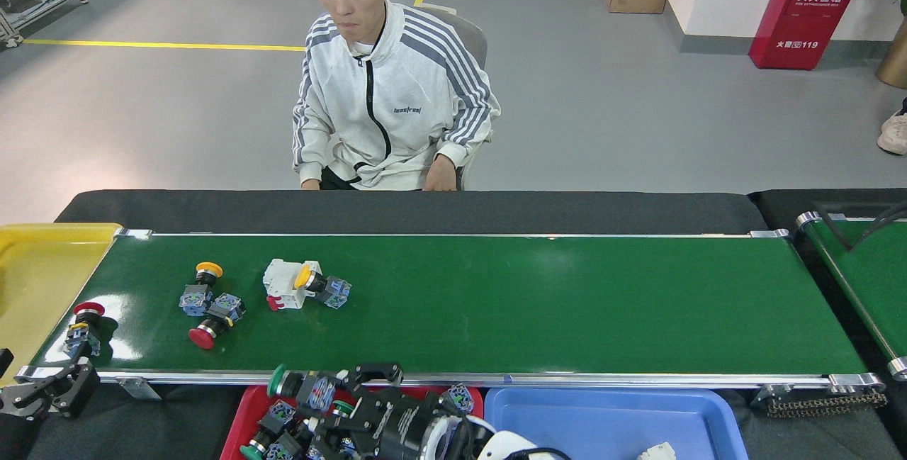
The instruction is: Pick switch part from conveyor to tray
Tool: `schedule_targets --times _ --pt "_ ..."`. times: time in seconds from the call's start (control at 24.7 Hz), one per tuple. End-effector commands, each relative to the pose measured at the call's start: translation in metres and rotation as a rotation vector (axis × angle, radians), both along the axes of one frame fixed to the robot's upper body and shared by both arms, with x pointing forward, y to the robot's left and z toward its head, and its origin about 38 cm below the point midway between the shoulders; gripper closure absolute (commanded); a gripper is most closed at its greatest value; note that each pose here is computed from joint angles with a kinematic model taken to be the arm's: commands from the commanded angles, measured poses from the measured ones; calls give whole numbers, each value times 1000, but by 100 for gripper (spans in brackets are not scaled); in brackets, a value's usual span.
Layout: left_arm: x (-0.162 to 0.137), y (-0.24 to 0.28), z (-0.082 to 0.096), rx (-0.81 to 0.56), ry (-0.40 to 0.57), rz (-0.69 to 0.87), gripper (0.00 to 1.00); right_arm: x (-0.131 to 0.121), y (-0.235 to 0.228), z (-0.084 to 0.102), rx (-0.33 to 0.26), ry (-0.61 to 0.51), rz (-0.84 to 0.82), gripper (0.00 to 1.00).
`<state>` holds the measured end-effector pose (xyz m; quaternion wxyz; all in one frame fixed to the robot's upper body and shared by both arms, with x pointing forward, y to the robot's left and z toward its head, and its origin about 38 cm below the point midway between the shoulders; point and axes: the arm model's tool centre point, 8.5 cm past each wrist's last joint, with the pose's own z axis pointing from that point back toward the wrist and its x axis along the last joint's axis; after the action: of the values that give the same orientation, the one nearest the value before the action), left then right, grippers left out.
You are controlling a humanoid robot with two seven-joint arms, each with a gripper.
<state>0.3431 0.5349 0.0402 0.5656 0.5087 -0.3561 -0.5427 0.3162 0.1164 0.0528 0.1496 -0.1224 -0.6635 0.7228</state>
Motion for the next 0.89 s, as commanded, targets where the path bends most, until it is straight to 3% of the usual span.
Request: schedule_targets --times 0.0,0.12,0.2,0.24,0.32,0.45,0.53,0.69,0.85 --pt "6 13 5 -5 3 15 0 2 6 14 36 -19 6 1" --pt "13 24 3 -12 33 43 1 6 1 38 110 -39 -24 1" --pt "11 30 -5 -22 59 73 6 24 -39 46 166 -32 -181 2" --pt "14 32 -6 -31 58 89 20 30 -64 44 178 -22 -286 2" --pt "13 34 -10 -50 61 102 61 35 -123 42 194 -27 -490 3" --pt "13 35 -6 -35 -6 93 83 34 -213 27 173 -30 -835 3" --pt "13 35 -3 -26 -44 87 89 22 -274 12 159 -63 -1064 2" --pt "11 28 -4 -52 -56 15 94 -11 -374 -11 98 -115 -1327 2" --pt "0 -12 3 -93 -91 -249 94 -43 -430 -21 49 -105 -1427 1"
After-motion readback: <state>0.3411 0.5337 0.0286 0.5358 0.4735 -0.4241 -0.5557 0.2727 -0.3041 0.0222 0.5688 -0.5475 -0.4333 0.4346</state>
